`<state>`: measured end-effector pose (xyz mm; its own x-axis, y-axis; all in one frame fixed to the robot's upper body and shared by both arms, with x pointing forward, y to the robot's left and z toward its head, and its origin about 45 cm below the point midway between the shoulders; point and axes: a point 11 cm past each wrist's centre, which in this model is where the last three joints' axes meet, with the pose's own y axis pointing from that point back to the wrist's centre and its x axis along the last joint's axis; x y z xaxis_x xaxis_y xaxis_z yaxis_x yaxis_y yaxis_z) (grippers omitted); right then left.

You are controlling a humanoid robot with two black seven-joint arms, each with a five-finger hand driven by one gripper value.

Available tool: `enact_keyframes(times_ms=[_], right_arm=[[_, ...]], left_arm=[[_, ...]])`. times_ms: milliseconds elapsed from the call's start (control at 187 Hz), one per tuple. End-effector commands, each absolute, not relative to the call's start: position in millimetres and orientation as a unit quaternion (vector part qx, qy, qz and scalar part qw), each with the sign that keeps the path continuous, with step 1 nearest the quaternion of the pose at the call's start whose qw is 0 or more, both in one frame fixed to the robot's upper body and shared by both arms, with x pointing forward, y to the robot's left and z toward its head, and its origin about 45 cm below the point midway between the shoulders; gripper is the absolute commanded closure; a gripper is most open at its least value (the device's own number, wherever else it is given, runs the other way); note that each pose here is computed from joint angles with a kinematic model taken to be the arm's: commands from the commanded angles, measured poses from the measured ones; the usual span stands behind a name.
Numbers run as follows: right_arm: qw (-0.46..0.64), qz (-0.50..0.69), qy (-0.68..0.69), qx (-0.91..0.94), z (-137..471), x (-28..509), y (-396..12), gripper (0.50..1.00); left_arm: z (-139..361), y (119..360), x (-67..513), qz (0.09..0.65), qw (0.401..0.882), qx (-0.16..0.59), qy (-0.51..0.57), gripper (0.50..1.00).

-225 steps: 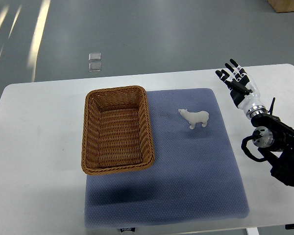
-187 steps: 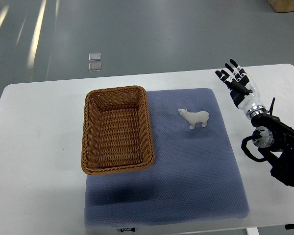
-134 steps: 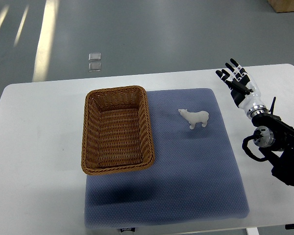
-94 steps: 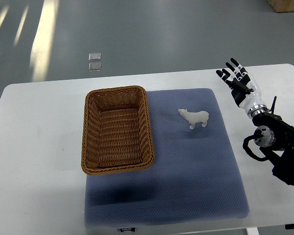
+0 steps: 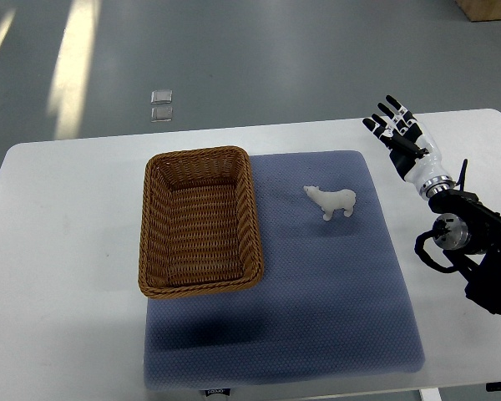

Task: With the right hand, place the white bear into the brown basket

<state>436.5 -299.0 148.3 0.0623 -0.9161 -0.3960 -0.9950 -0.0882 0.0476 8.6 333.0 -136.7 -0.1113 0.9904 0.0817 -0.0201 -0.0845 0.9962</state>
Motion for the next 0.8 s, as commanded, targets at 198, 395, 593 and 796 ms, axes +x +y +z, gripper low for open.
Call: enact_keyframes(times_ms=[198,395,593,796], right_arm=[[0.081,0.123,0.620,-0.771,150,434,-284,0.585],[0.037,0.075,0.584,-0.808,155,434,-276,0.585],[-0.016,0.012,0.541,-0.841,164,434,-264,0.585],[-0.060,-0.051,0.486,-0.870,175,433,-261,0.585]], left_arm=[[-137,333,9,0.554,0.456,0.485,0.500,0.500],[-137,333,9,0.554,0.456,0.485,0.500,0.500],[-137,333,9,0.554,0.456,0.485,0.500,0.500],[-137,333,8,0.554,0.455,0.485,0.500,0.500]])
